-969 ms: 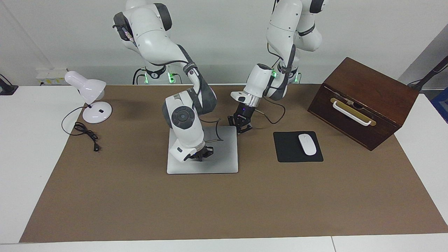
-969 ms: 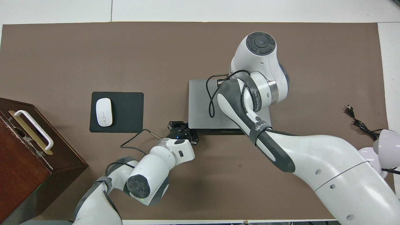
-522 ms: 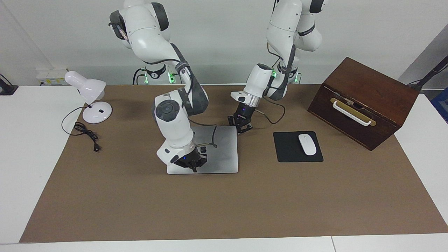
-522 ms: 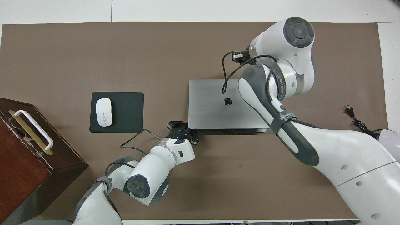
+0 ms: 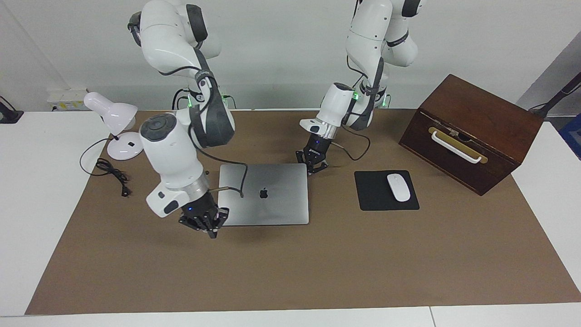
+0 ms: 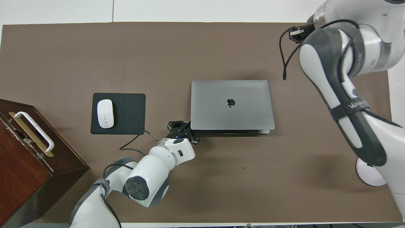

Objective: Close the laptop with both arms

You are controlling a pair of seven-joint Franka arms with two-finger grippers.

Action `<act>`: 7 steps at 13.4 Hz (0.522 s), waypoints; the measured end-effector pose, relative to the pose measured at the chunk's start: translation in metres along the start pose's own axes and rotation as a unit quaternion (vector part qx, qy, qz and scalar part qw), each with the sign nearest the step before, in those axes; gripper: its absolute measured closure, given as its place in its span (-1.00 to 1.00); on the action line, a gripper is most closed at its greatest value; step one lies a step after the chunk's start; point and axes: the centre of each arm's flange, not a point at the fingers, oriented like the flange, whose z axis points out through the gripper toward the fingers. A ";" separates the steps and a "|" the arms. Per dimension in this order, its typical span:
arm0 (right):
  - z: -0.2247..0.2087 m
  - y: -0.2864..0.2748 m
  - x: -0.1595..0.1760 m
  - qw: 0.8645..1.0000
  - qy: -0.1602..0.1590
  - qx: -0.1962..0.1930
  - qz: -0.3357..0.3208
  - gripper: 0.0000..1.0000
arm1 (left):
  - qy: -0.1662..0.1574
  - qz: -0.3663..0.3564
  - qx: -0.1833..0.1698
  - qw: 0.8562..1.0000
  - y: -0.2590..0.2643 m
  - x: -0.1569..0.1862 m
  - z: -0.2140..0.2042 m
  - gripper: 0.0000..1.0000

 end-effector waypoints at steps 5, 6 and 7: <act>-0.076 0.028 -0.033 0.999 -0.031 -0.011 0.011 0.04 | -0.067 0.013 -0.005 0.998 -0.009 0.030 -0.040 0.98; -0.084 0.027 -0.043 0.999 -0.030 -0.012 0.010 -0.16 | -0.086 0.022 -0.008 0.996 -0.008 0.030 -0.047 0.98; -0.090 0.024 -0.054 1.000 -0.025 -0.012 0.007 -0.41 | -0.109 0.028 -0.012 0.994 -0.006 0.030 -0.053 0.98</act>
